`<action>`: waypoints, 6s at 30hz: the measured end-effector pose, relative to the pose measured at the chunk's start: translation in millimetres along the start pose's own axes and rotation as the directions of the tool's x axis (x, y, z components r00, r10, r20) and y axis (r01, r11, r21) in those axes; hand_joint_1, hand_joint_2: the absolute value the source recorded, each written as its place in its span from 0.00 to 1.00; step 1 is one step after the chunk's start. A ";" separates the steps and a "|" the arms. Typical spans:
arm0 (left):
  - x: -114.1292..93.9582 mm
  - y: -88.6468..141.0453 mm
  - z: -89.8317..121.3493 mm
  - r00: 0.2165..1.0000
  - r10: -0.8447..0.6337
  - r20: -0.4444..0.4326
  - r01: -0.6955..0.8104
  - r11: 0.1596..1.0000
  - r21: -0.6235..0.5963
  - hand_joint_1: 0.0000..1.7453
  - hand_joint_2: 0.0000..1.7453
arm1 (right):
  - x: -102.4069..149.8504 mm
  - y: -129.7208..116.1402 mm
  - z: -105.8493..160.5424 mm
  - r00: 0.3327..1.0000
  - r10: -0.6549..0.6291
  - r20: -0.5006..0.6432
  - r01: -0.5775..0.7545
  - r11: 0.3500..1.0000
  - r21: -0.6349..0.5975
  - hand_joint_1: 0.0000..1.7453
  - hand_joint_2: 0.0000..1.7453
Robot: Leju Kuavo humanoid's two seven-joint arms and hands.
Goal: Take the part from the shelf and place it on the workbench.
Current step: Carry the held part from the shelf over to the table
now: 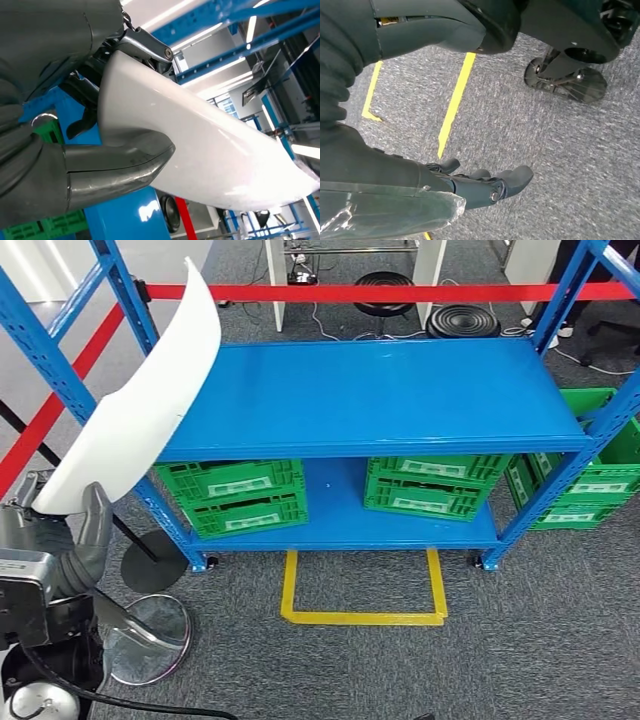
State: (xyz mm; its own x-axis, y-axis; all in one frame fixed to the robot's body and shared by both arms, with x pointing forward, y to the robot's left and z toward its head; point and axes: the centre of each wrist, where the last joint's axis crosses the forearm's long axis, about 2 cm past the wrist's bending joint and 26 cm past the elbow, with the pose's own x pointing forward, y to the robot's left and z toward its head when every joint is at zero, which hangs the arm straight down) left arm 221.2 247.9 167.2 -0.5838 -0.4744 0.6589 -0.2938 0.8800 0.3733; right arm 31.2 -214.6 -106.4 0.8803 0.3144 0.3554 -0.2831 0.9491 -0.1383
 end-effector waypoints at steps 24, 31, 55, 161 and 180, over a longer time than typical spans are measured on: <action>3.8 4.3 10.5 1.000 -0.018 -0.012 0.018 1.000 0.005 0.96 1.00 | -1.9 0.3 0.6 0.999 -0.019 0.049 0.020 1.000 -0.014 0.00 1.00; 4.1 6.3 10.7 1.000 -0.024 -0.011 0.024 1.000 0.012 0.96 1.00 | -1.7 0.3 0.5 0.999 -0.020 0.049 0.021 1.000 -0.013 0.00 1.00; 5.0 9.8 21.0 0.999 -0.022 -0.035 0.023 0.999 0.027 0.96 1.00 | -3.0 -2.1 0.1 0.999 -0.024 0.049 0.024 1.000 0.003 0.00 1.00; -0.9 19.5 40.9 0.989 0.078 -0.128 -0.106 0.968 -0.229 0.96 1.00 | -8.4 -7.6 -0.2 0.995 -0.083 0.064 0.081 0.996 0.024 0.00 1.00; -0.6 20.8 43.5 0.986 0.088 -0.140 -0.117 0.970 -0.213 0.96 1.00 | -8.9 -9.6 -0.5 0.995 -0.081 0.062 0.080 0.997 0.019 0.00 1.00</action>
State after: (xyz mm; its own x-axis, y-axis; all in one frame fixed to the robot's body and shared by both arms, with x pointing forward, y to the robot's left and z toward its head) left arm 182.5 267.5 146.1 -0.4952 -0.3938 0.7744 -0.0557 0.9039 0.4241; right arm 26.3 -226.5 -108.7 0.8750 0.2371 0.4220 -0.2189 0.9714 -0.0919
